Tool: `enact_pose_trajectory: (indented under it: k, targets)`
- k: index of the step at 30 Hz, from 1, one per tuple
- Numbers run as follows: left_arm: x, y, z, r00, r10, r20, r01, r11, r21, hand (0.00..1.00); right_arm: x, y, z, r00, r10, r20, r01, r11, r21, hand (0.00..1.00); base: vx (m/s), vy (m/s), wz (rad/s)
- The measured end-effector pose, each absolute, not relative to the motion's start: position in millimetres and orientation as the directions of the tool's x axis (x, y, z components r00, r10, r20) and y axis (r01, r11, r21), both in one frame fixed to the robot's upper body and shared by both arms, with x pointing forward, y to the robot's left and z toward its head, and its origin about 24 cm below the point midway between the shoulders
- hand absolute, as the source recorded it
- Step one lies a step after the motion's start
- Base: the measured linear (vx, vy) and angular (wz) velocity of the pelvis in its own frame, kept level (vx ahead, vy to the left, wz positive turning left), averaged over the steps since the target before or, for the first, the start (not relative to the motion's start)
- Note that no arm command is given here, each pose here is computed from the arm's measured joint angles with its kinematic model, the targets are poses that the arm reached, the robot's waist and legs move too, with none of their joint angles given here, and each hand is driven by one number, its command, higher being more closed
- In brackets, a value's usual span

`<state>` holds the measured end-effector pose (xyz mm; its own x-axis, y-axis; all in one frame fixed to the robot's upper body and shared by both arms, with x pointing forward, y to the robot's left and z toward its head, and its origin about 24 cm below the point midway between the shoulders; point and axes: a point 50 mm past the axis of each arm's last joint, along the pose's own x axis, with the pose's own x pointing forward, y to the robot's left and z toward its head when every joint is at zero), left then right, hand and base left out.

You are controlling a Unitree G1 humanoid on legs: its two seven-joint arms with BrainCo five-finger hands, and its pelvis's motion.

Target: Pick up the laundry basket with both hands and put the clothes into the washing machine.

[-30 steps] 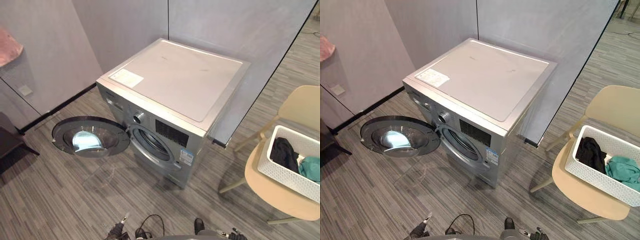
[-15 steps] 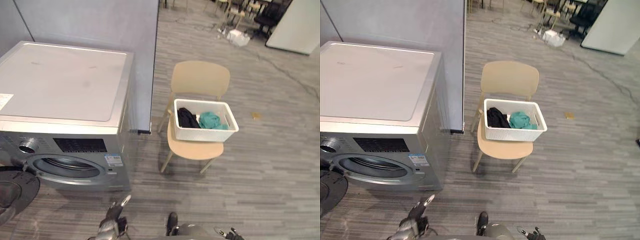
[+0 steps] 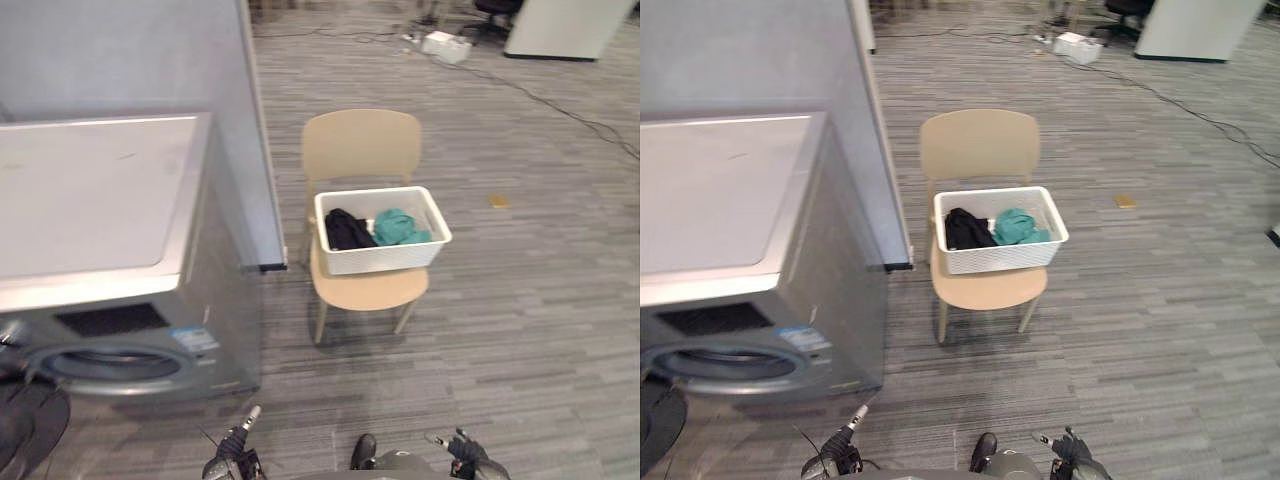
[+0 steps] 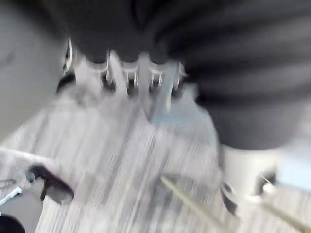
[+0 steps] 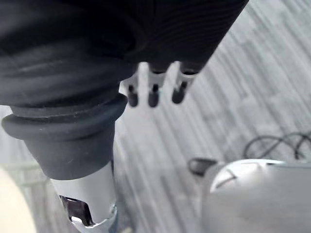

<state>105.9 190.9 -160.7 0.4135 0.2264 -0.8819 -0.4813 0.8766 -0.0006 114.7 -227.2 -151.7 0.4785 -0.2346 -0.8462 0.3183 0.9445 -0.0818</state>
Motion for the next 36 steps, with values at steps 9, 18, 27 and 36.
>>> enact_pose_trajectory:
  k: [9, 18, 27, 36]
  targets:
    - [72.3, 199.2, -165.6, 0.343, 0.273, -0.899, -0.593, 0.805, 0.018, 0.0, 120.9, -203.5, -154.4, 0.496, -0.155, -0.854, 0.206, 0.977, -0.058, 0.0, 0.18, 0.167, -0.6]
    - [76.5, 201.2, -165.8, 0.332, 0.257, -0.908, -0.566, 0.824, 0.026, 0.0, 117.7, -197.5, -152.6, 0.524, -0.149, -0.839, 0.225, 0.974, -0.032, 0.0, 0.16, 0.149, -0.16]
    - [82.9, 212.2, -160.5, 0.376, 0.293, -0.879, -0.437, 0.893, 0.11, 0.0, 161.7, -194.4, -113.6, 0.738, -0.164, -0.655, 0.222, 0.975, 0.006, 0.0, 0.12, -0.169, 0.2]
    - [88.9, 194.3, -161.4, 0.418, 0.25, -0.873, -0.392, 0.917, 0.076, 0.0, 207.2, -228.5, -30.5, 0.941, -0.191, -0.279, 0.126, 0.964, -0.236, 0.0, 0.07, -0.253, 0.05]
